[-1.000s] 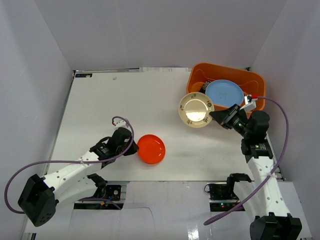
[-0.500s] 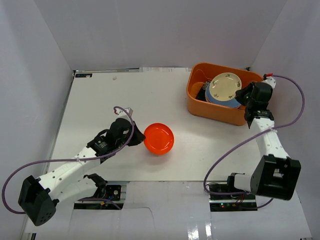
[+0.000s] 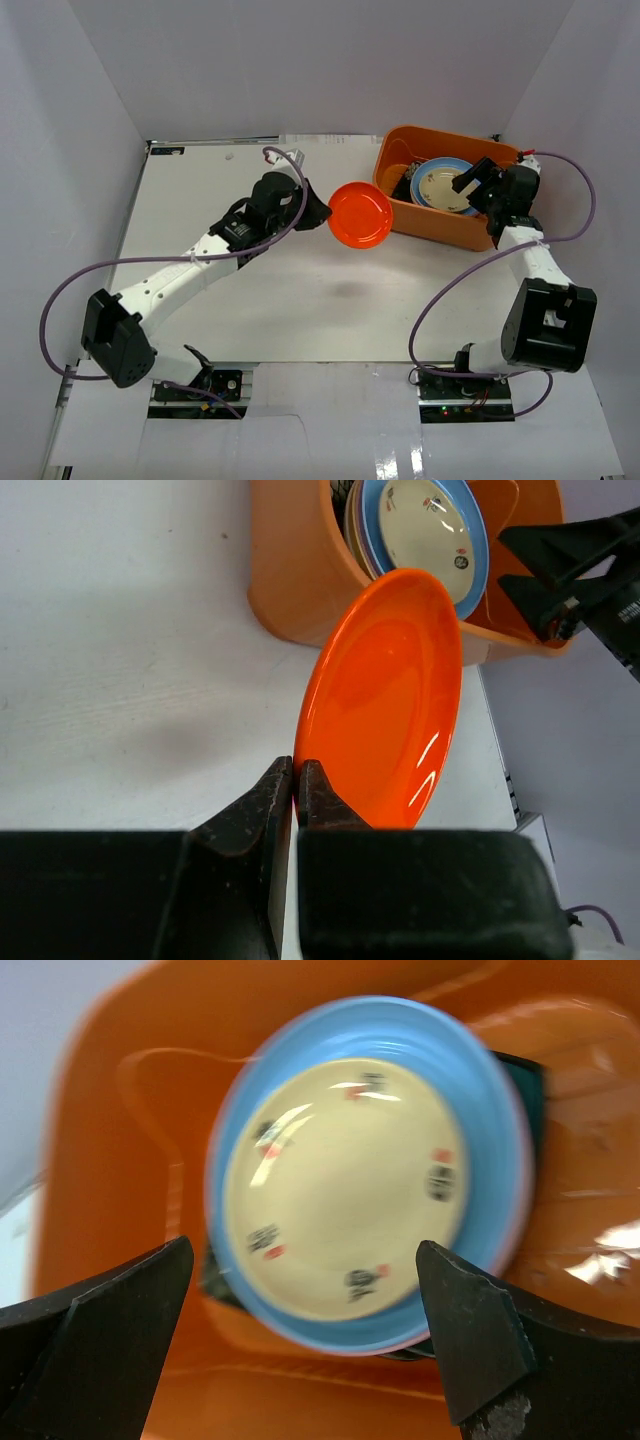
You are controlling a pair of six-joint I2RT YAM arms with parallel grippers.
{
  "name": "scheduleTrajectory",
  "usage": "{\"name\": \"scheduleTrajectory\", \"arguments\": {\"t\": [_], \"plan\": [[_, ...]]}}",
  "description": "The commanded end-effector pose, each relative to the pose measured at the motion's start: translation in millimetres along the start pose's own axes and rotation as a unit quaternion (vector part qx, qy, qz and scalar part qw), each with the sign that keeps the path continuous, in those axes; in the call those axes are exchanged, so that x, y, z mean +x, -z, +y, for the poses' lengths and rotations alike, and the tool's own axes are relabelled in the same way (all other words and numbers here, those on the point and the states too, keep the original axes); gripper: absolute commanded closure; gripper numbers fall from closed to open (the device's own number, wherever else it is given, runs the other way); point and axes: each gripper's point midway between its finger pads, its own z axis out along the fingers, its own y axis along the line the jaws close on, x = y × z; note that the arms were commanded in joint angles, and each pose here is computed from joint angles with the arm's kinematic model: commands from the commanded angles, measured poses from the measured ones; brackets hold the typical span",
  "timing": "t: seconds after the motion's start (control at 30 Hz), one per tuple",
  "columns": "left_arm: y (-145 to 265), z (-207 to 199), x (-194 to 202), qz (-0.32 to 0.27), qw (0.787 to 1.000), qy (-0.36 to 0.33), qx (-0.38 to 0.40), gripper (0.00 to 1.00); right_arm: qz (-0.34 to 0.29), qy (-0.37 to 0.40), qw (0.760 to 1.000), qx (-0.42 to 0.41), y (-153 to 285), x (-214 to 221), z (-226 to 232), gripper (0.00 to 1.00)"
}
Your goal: Place the plates into the plastic bin on the countertop
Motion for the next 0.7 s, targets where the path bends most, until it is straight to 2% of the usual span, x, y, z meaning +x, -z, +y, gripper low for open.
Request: {"name": "scheduleTrajectory", "arguments": {"t": [0.0, 0.1, 0.27, 0.43, 0.53, 0.63, 0.67], "plan": [[-9, -34, -37, -0.042, 0.998, -0.012, 0.038, 1.0, -0.05, 0.016, 0.982, -0.184, 47, -36, 80, 0.02], [-27, -46, -46, -0.047, 0.998, -0.01, 0.049, 1.0, -0.037, 0.028, 0.958, -0.282, 87, -17, 111, 0.02], [-52, -59, -51, -0.04, 0.997, -0.01, 0.062, 1.0, -0.013, 0.058, 0.935, -0.349, 124, 13, 124, 0.02], [-54, -84, -61, -0.043, 0.994, -0.011, 0.102, 1.0, 0.011, 0.061, 0.935, -0.348, 124, 25, 121, 0.05], [-56, -92, -59, -0.037, 0.992, -0.01, 0.116, 1.0, 0.04, 0.056, 0.92, -0.386, 128, 36, 132, 0.09], [-55, -105, -57, -0.028, 0.989, -0.011, 0.141, 1.0, 0.056, 0.05, 0.912, -0.403, 127, 43, 139, 0.14], [-56, -106, -55, -0.025, 0.989, -0.011, 0.146, 1.0, 0.059, 0.048, 0.912, -0.403, 126, 44, 139, 0.21]]}}
